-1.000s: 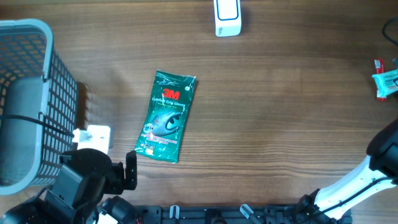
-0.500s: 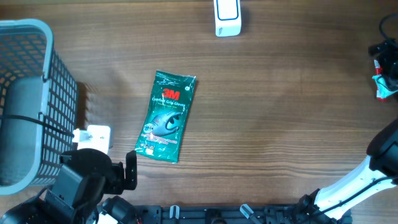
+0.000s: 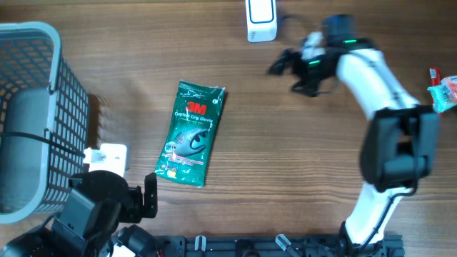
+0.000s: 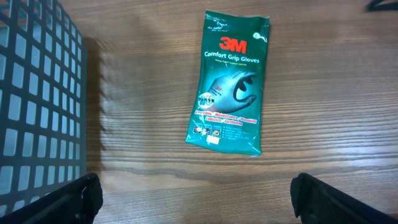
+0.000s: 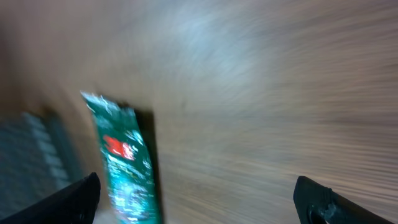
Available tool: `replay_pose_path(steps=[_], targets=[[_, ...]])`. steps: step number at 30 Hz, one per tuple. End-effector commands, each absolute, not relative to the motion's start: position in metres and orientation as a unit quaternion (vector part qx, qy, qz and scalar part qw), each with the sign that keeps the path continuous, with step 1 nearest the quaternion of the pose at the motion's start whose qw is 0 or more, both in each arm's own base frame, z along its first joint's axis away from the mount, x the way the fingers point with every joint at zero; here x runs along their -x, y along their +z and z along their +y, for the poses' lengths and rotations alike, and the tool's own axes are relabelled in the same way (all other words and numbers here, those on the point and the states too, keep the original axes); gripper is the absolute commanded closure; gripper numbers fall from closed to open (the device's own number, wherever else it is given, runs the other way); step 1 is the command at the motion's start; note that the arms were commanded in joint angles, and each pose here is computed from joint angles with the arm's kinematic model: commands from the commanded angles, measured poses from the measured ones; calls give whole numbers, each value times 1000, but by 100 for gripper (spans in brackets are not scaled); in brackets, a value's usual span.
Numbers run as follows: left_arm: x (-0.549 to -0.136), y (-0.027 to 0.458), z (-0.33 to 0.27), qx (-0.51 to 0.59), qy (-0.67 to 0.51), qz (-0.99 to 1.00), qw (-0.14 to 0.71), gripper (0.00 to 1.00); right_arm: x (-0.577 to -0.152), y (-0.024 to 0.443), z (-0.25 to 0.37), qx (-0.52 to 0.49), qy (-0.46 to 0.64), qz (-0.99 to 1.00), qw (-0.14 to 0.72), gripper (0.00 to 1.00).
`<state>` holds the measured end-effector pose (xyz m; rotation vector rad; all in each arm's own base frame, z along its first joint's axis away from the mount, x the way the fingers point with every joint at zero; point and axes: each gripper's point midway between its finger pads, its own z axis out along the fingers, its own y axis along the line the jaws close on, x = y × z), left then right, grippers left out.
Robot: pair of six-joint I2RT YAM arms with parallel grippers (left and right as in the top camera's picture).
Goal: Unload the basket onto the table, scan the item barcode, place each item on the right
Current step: 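Reach the right gripper to the green 3M pouch and grasp it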
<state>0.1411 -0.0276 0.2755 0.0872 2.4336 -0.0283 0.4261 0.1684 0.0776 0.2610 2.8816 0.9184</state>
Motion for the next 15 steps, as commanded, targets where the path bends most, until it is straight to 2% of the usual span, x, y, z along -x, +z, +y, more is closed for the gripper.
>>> replay_pose_path(steps=[1,5,8,11,15], targets=[[-141,278,-25,-25,-11,936,352,0,-412,62,210,0,177,979,105,0],[-141,278,-25,-25,-11,936,352,0,-406,51,265,72,128,976,160,0],[-141,278,-25,-25,-11,936,352,0,-387,35,299,107,145,973,143,0],[-141,278,-25,-25,-11,936,352,0,-366,25,325,145,133,970,143,7],[-141,278,-25,-25,-11,936,352,0,-345,25,351,183,112,963,162,5]])
